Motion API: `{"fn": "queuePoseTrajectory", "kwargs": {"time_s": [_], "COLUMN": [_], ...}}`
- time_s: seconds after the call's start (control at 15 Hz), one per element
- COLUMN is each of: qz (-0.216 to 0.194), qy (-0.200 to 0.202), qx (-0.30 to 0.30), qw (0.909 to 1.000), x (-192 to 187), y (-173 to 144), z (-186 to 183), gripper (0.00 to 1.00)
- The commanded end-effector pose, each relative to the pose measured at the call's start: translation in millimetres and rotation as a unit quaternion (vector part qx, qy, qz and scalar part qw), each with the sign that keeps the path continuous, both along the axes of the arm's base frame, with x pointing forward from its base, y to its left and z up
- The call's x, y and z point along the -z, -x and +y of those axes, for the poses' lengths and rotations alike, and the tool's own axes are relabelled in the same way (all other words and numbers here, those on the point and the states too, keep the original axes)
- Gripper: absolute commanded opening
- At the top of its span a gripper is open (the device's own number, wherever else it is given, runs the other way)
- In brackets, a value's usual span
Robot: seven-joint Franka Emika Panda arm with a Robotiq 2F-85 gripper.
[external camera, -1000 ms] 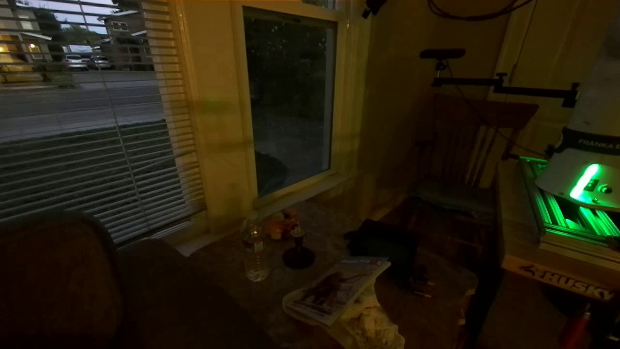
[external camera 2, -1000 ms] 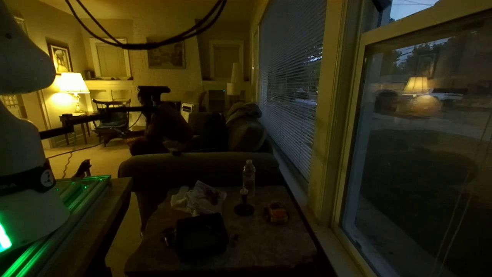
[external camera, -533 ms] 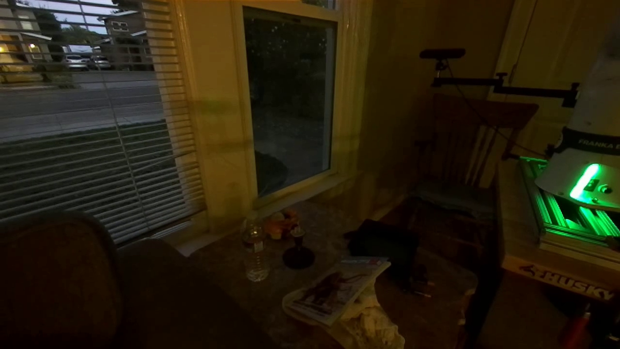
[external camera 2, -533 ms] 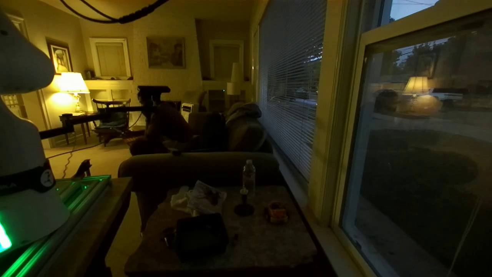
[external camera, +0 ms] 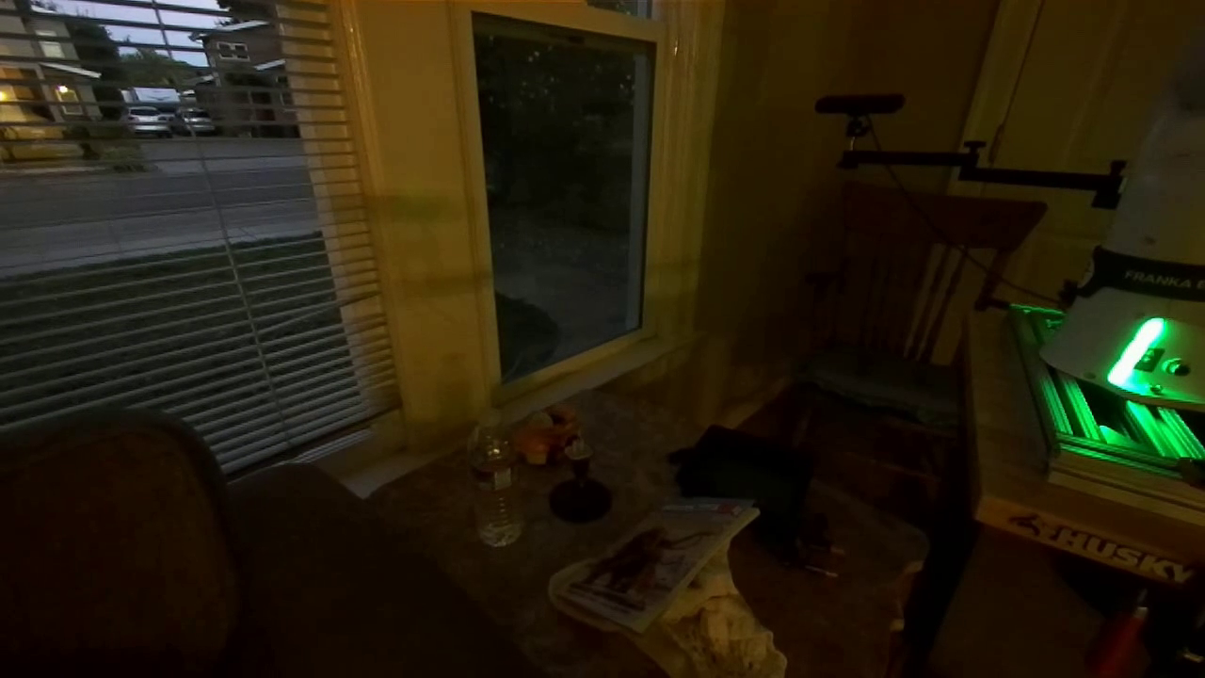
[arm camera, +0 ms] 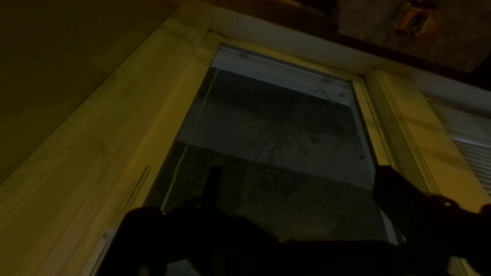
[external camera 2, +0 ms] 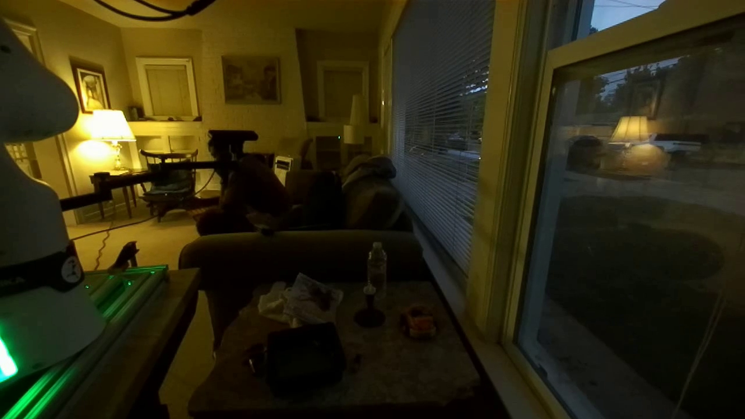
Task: Open the blinds on the right window.
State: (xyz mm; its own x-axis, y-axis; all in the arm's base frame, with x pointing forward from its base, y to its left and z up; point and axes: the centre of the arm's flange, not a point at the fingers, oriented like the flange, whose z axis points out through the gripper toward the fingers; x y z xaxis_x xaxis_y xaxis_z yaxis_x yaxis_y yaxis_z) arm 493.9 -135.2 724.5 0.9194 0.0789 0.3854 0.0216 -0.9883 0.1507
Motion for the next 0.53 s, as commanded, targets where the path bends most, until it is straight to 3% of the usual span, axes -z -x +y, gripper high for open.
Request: {"fn": "queuePoseTrajectory", "kwargs": {"time_s": [0.0,0.47], "qz": [0.001,0.003], "qy": [0.0,-0.001], "qx": [0.001,0.003], "qw": [1.0,1.0], "x": [1.4,4.7], "y": [-0.6,-2.5], "z": [-1.3,-4.1], "gripper": [1.0,1.0]}}
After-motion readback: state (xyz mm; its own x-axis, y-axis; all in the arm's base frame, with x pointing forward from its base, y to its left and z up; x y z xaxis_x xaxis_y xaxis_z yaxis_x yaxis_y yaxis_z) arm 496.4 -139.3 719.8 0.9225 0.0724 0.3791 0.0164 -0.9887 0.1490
